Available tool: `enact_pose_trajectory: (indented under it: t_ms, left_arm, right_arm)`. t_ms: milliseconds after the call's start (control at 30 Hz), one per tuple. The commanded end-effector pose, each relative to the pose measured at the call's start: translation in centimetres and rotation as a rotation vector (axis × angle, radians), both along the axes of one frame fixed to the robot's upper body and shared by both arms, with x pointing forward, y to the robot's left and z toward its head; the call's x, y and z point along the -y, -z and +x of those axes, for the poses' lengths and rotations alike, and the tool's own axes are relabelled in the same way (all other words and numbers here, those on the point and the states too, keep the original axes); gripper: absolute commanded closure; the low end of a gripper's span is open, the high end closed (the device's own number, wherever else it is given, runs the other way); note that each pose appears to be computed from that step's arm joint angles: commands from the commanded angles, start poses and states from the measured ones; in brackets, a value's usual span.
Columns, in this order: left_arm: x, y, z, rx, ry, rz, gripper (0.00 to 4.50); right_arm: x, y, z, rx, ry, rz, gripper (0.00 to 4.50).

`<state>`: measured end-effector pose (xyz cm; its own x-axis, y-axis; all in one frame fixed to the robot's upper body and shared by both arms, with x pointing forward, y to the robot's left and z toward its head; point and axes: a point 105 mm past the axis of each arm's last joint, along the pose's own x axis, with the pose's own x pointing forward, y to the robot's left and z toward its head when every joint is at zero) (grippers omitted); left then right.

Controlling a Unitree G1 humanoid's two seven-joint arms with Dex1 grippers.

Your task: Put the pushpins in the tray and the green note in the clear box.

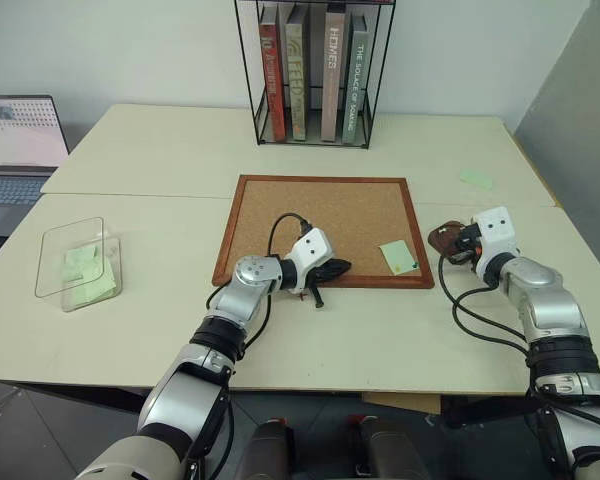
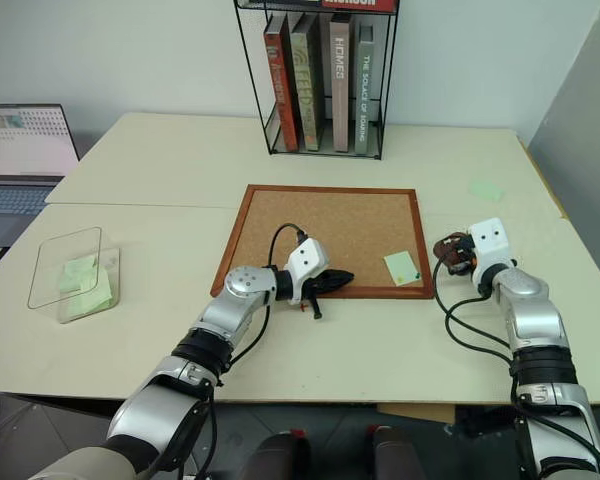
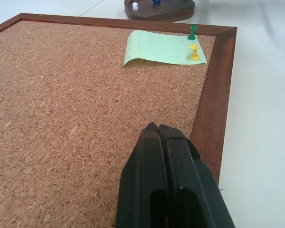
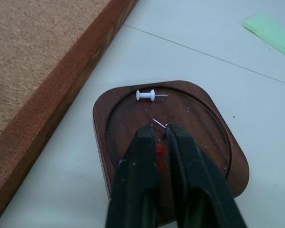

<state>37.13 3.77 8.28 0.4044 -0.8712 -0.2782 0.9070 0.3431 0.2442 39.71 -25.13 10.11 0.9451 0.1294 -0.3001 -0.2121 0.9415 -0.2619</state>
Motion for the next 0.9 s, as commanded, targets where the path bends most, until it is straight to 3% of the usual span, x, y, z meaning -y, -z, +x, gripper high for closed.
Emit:
enact_pose_trajectory:
  t_ms: [33, 200, 233, 433, 633, 800, 900]
  left_arm:
    - [-0.1, 1.2, -0.8, -0.025, 0.025, 0.036, 4.50]
    - [-0.1, 1.2, -1.0, -0.025, 0.037, 0.042, 4.50]
    - [-0.1, 1.2, -1.0, -0.025, 0.037, 0.042, 4.50]
    - [0.0, 1.3, -1.0, -0.024, 0.037, 0.043, 4.50]
    - [-0.1, 1.4, -1.0, -0.023, 0.035, 0.048, 4.50]
    - [-0.3, 1.3, -0.9, -0.019, 0.028, 0.050, 4.50]
    - [-0.4, 1.4, -1.0, -0.021, 0.028, 0.053, 4.50]
  right_arm:
    - [0.1, -1.8, 0.7, 0.069, 0.003, -0.018, 3.04]
    - [0.3, -2.8, 0.8, 0.108, 0.011, 0.007, 2.09]
    - [0.1, -3.3, 0.8, 0.128, 0.007, 0.022, 1.73]
    - [0.0, -6.8, 0.5, 0.272, 0.002, 0.217, 0.49]
    - [0.4, -7.7, -0.3, 0.339, -0.013, 0.176, 0.49]
    - [-4.2, -5.2, -3.4, 0.240, -0.289, 0.176, 0.49]
    - [-5.6, -3.7, -4.6, 0.199, -0.349, 0.156, 0.49]
